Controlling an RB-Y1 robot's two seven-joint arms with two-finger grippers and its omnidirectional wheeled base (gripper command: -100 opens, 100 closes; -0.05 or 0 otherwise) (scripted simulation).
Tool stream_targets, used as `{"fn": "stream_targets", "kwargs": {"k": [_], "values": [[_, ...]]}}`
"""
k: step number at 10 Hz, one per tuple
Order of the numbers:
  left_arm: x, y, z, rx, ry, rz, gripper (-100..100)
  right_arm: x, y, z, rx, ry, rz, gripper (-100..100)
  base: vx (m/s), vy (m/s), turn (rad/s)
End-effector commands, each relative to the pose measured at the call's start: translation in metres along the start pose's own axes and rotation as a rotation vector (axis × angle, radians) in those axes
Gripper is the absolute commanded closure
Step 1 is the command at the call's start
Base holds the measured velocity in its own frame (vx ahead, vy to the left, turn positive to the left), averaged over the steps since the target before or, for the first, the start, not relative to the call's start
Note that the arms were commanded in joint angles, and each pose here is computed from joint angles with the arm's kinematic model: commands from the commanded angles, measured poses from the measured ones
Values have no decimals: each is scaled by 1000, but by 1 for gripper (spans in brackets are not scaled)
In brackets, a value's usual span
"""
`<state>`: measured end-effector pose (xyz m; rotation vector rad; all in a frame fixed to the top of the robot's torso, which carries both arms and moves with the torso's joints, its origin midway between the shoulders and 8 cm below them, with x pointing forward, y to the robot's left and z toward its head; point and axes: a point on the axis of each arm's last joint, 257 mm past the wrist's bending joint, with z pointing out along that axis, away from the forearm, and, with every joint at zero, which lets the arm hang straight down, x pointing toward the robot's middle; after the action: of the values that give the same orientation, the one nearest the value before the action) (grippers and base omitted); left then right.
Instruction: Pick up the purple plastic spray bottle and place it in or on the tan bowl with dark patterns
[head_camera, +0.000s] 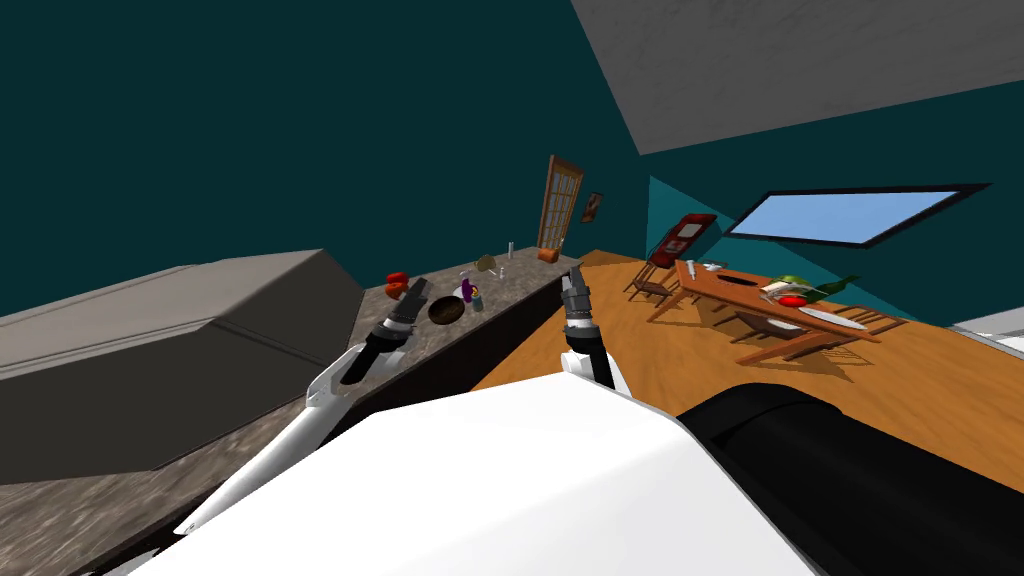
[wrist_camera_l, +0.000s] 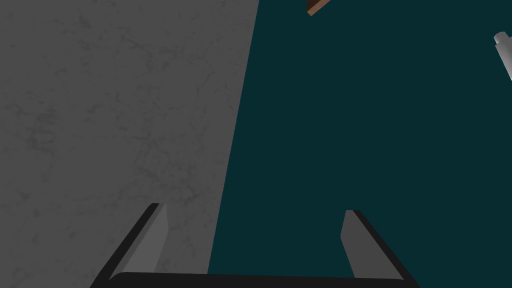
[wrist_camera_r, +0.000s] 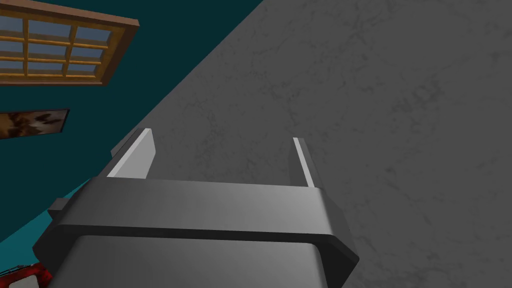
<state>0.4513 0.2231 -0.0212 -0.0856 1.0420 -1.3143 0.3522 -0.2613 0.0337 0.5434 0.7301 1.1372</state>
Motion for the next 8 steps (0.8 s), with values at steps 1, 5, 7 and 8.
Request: {"fn": "stream_targets", "kwargs": {"k": [1, 5, 7, 8], "values": [[-1, 11, -2, -16, 21, 22, -100, 0, 0, 0, 0, 0, 0, 0, -37, 79, -138], [-2, 36, -4, -46, 96, 99, -100, 0, 0, 0, 0, 0, 0, 0, -36, 65, -191], [-4, 49, -6, -66, 133, 140, -100, 0, 0, 0, 0, 0, 0, 0, -41, 60, -195], [-6, 57, -6, -74, 169, 180, -100, 0, 0, 0, 0, 0, 0, 0, -38, 58, -239]]}}
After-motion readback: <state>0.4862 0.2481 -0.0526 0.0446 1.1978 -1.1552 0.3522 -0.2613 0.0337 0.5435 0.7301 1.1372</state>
